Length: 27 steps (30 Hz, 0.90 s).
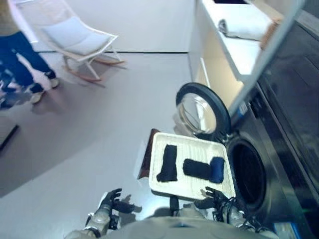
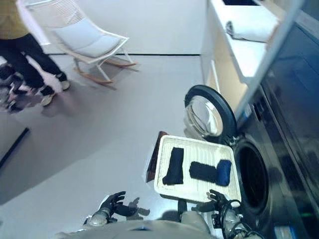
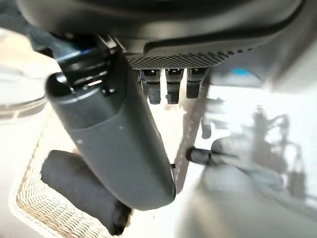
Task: Pick up the clothes and place them into the washing machine
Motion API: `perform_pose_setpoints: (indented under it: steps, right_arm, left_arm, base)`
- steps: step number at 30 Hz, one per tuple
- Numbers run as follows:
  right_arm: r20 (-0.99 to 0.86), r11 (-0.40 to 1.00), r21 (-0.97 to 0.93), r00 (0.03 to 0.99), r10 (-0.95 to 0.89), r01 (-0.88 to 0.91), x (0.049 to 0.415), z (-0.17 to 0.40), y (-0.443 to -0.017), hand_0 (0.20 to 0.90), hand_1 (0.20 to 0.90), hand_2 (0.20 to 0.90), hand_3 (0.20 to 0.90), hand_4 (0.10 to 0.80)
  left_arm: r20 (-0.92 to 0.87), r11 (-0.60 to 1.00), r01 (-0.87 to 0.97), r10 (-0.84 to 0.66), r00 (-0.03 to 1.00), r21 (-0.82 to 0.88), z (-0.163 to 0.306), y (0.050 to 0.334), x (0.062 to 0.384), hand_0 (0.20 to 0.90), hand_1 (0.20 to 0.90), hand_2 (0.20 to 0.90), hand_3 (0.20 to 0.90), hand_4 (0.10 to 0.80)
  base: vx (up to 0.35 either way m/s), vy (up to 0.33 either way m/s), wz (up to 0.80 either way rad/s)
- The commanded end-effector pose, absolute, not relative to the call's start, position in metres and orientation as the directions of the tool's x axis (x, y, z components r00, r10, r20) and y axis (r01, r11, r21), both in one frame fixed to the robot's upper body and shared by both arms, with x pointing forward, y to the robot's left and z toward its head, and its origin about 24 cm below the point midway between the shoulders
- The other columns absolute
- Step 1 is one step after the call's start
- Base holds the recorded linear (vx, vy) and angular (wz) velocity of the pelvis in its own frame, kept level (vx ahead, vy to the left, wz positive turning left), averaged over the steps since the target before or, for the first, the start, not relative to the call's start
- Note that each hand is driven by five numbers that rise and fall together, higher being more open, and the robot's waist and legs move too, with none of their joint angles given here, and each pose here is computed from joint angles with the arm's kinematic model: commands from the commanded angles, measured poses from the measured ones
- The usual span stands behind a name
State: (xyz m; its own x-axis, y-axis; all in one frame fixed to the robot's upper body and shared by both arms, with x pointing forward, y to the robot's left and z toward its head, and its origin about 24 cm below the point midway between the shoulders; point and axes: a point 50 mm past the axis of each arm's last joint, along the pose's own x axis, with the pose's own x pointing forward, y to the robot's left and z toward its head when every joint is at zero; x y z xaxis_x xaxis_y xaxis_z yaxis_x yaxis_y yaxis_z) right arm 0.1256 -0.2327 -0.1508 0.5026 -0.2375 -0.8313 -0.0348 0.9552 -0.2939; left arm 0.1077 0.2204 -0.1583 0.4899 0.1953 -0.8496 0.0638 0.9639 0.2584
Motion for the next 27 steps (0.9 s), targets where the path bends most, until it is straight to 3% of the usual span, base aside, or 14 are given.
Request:
perform_pose_setpoints:
  steps: [1, 7, 12, 15, 17, 18, 23, 27]
  right_arm:
    - [-0.784, 0.947, -0.321, 0.568, -0.252, -0.023, 0.141, -0.142, -0.239, 0.9, 0.9, 0.9, 0.9, 0.8]
    - [-0.811, 0.955, -0.295, 0.535, -0.239, -0.021, 0.13, -0.148, -0.236, 0.9, 0.9, 0.9, 0.9, 0.8]
    - [-0.807, 0.958, -0.287, 0.544, -0.23, -0.02, 0.133, -0.147, -0.233, 0.9, 0.9, 0.9, 0.9, 0.8]
    - [-0.744, 0.953, -0.303, 0.628, -0.227, -0.015, 0.161, -0.134, -0.234, 0.9, 0.9, 0.9, 0.9, 0.8]
    - [-0.656, 0.938, -0.343, 0.725, -0.207, -0.042, 0.196, -0.116, -0.23, 0.9, 0.9, 0.9, 0.9, 0.8]
    - [-0.544, 0.919, -0.39, 0.819, -0.182, -0.054, 0.226, -0.093, -0.226, 0.9, 0.9, 0.9, 0.9, 0.8]
    - [-0.392, 0.834, -0.533, 0.915, -0.095, -0.141, 0.253, -0.061, -0.22, 0.9, 0.9, 0.9, 0.9, 0.8]
    - [-0.299, 0.743, -0.655, 0.951, -0.083, -0.141, 0.272, -0.037, -0.231, 0.9, 0.9, 0.9, 0.9, 0.8]
  left_arm:
    - [-0.789, 0.952, 0.008, 0.25, 0.561, 0.307, -0.148, 0.235, 0.126, 0.9, 0.9, 0.9, 0.9, 0.8]
    - [-0.823, 0.954, 0.047, 0.231, 0.518, 0.297, -0.154, 0.23, 0.113, 0.9, 0.9, 0.9, 0.9, 0.8]
    - [-0.838, 0.952, 0.086, 0.213, 0.503, 0.294, -0.156, 0.231, 0.103, 0.9, 0.9, 0.9, 0.9, 0.8]
    - [-0.842, 0.949, 0.101, 0.211, 0.497, 0.298, -0.157, 0.232, 0.1, 0.9, 0.9, 0.9, 0.9, 0.8]
    - [-0.828, 0.946, 0.085, 0.226, 0.513, 0.312, -0.154, 0.238, 0.103, 0.9, 0.9, 0.9, 0.9, 0.8]
    - [-0.803, 0.946, 0.05, 0.243, 0.544, 0.32, -0.151, 0.242, 0.106, 0.9, 0.9, 0.9, 0.9, 0.8]
    - [-0.785, 0.946, -0.042, 0.29, 0.548, 0.32, -0.149, 0.25, 0.1, 0.9, 0.9, 0.9, 0.9, 0.8]
    - [-0.797, 0.955, 0.007, 0.243, 0.553, 0.297, -0.151, 0.241, 0.096, 0.9, 0.9, 0.9, 0.9, 0.8]
  base:
    - [0.167, 0.041, 0.05]
    - [0.162, 0.159, -0.18]
    - [0.102, 0.219, -0.75]
    - [0.041, 0.181, -0.15]
    - [-0.135, 0.114, -0.49]
    - [-0.176, 0.09, -0.64]
    - [0.017, -0.068, -0.22]
    - [0.028, -0.086, 0.04]
